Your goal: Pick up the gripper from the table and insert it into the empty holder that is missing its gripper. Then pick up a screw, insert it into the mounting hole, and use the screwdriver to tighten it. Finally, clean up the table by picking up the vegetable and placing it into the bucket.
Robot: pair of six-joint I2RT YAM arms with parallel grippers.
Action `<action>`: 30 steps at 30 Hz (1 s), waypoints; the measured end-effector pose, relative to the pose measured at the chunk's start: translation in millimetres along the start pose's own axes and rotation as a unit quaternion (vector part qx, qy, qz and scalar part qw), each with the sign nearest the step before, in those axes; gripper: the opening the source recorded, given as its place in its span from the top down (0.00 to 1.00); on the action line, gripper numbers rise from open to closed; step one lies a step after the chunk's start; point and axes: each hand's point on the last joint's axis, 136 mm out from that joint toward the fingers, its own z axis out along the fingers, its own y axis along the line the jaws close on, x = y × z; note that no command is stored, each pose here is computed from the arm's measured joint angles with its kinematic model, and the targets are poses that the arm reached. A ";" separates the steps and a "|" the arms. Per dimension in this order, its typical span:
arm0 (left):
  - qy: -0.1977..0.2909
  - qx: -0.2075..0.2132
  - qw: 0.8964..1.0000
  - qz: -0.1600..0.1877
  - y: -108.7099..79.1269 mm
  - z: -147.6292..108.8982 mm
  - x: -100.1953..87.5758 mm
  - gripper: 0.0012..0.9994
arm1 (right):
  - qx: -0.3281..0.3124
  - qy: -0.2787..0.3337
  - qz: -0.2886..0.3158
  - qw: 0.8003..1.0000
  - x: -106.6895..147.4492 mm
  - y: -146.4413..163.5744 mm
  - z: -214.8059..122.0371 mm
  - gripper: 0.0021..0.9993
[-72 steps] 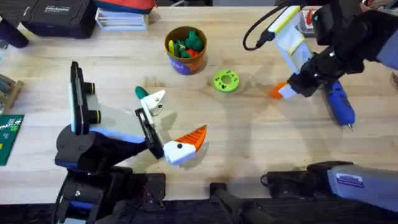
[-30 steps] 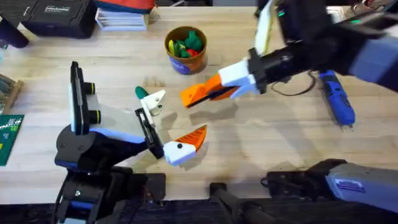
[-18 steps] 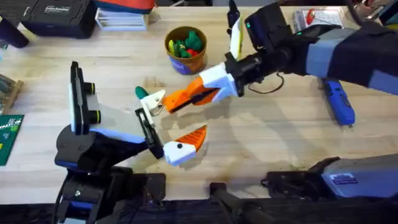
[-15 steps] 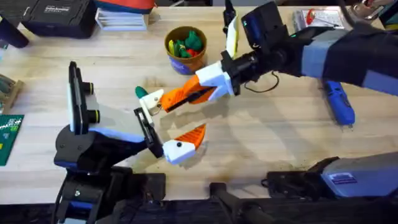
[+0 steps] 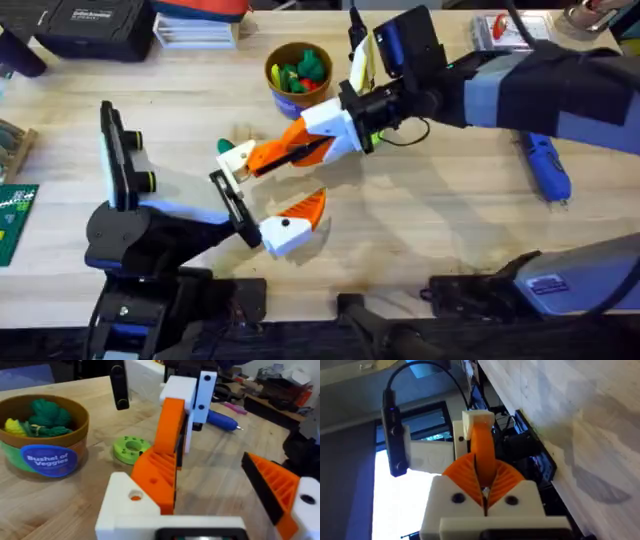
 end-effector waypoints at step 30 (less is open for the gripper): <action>-0.005 -0.034 0.999 -0.035 13.3 -0.8 -1.0 0.03 | 0.061 -0.088 -0.005 0.994 -24.6 -1.8 36.2 1.00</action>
